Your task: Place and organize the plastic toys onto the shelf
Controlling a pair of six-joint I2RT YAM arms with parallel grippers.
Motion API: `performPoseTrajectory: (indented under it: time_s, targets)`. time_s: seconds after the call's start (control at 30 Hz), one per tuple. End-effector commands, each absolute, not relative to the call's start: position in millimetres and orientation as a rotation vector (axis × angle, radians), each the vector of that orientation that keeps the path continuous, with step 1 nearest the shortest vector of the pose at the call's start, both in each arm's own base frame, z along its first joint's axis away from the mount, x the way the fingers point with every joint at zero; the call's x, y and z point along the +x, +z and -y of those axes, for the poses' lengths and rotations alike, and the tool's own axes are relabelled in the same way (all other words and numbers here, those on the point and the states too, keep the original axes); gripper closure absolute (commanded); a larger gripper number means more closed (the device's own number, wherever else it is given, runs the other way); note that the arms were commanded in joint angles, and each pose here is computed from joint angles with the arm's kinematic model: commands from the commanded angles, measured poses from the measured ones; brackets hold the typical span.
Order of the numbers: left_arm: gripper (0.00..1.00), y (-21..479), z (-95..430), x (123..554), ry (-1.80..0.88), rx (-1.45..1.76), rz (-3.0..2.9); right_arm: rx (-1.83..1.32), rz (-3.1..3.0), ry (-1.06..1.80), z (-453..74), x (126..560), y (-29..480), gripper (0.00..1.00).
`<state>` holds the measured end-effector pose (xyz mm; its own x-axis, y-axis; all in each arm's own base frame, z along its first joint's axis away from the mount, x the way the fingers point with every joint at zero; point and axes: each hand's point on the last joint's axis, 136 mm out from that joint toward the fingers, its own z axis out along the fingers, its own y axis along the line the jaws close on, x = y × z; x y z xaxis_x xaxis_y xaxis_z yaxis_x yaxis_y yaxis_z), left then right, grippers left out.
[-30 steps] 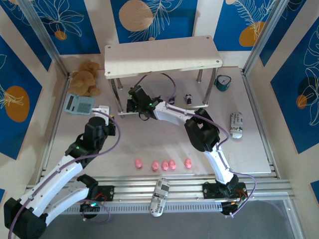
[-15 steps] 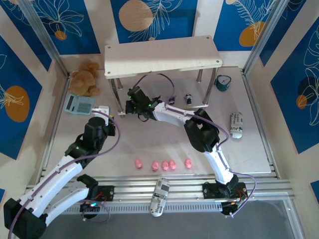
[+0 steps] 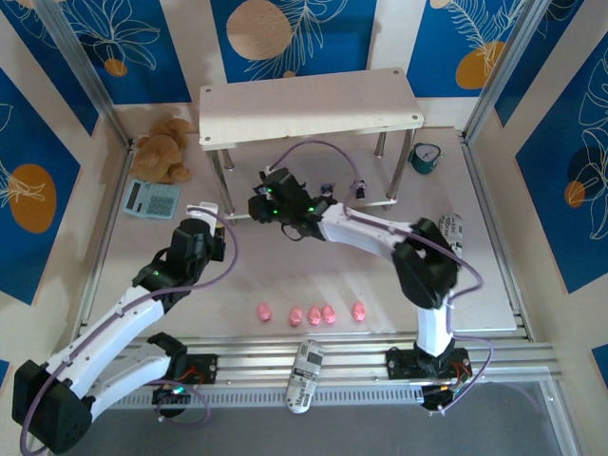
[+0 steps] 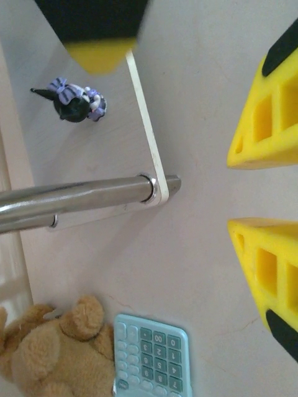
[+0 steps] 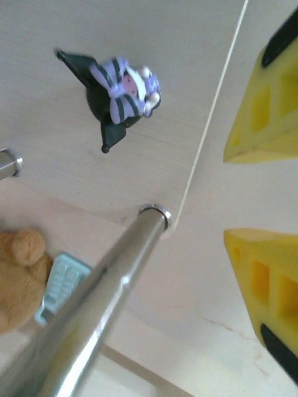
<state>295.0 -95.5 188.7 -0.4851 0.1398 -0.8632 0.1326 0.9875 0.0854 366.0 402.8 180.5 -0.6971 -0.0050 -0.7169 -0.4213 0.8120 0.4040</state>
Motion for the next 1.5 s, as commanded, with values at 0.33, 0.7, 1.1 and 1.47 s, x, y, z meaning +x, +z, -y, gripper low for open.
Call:
performPoseTrajectory:
  time_s: [0.33, 0.7, 1.1, 1.47]
  targets:
    - [0.46, 189.0, 166.9, 334.4, -0.244, 0.326, -1.974, -0.067, -2.130, 0.554, -205.9, 331.3, 272.1, 0.58]
    - [0.37, 205.5, 203.6, 404.0, -0.122, 0.460, -1.936, 0.064, -2.047, 0.522, -135.9, 317.0, 288.5, 0.58]
    - [0.31, 208.5, 216.1, 440.0, 0.040, 0.623, -1.962, 0.128, -2.013, 0.545, -111.3, 313.5, 289.8, 0.58]
    - [0.31, 189.7, 214.2, 463.3, 0.058, 0.684, -2.008, 0.144, -2.002, 0.556, -105.9, 312.0, 291.7, 0.58]
